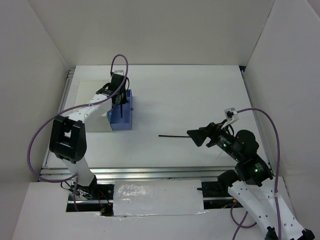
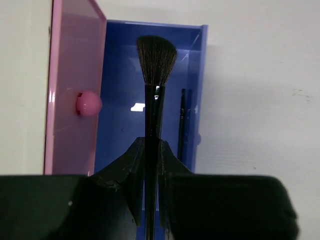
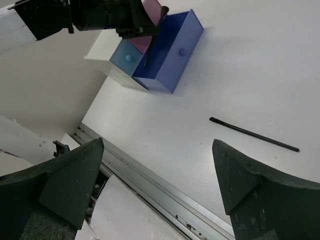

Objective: Organize the makeup

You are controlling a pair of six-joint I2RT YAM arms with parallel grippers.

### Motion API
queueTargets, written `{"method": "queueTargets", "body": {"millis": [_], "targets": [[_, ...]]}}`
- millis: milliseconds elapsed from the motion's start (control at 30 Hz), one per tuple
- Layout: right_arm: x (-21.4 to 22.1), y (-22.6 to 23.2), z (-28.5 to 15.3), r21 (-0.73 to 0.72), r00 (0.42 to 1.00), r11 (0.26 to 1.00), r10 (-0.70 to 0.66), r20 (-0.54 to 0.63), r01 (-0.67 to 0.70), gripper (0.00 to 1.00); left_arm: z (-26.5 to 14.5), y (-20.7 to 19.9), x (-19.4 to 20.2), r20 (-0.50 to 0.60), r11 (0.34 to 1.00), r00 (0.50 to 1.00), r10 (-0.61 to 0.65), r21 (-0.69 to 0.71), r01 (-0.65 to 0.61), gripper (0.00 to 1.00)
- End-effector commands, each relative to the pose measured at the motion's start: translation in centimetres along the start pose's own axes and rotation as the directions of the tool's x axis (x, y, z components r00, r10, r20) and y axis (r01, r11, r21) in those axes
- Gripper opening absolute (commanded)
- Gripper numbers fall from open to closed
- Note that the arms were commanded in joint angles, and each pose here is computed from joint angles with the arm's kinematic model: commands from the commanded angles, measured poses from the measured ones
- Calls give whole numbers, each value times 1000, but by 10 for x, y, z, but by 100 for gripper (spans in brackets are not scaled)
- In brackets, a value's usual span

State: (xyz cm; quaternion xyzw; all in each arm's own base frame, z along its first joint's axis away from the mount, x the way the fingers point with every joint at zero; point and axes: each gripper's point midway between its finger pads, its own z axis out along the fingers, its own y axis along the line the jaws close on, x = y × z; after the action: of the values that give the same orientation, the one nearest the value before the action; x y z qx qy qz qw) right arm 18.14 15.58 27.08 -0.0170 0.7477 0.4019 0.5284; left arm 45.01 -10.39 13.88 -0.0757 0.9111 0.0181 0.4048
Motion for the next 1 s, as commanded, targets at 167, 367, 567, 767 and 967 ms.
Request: {"method": "queueTargets", "body": {"millis": [167,367,567,767,967], "targets": [[-12,15,3,-55,1000,998,13,24,-11,97,6,6,-15,50,999,998,-44,14,43,13],[-12,14,10,-60,1000,998,11,20,-10,97,2,10,-6,43,999,998,-42,13,41,72],[-18,16,18,-63,1000,998,-14,19,15,96,-34,-5,-15,128,995,992,-19,103,6,83],[-33,16,6,-29,995,999,-39,87,42,97,-62,-130,28,198,839,925,323,393,-377,90],[-39,19,-24,-14,988,998,-63,142,66,98,-78,-204,90,205,587,832,515,622,-517,89]]}}
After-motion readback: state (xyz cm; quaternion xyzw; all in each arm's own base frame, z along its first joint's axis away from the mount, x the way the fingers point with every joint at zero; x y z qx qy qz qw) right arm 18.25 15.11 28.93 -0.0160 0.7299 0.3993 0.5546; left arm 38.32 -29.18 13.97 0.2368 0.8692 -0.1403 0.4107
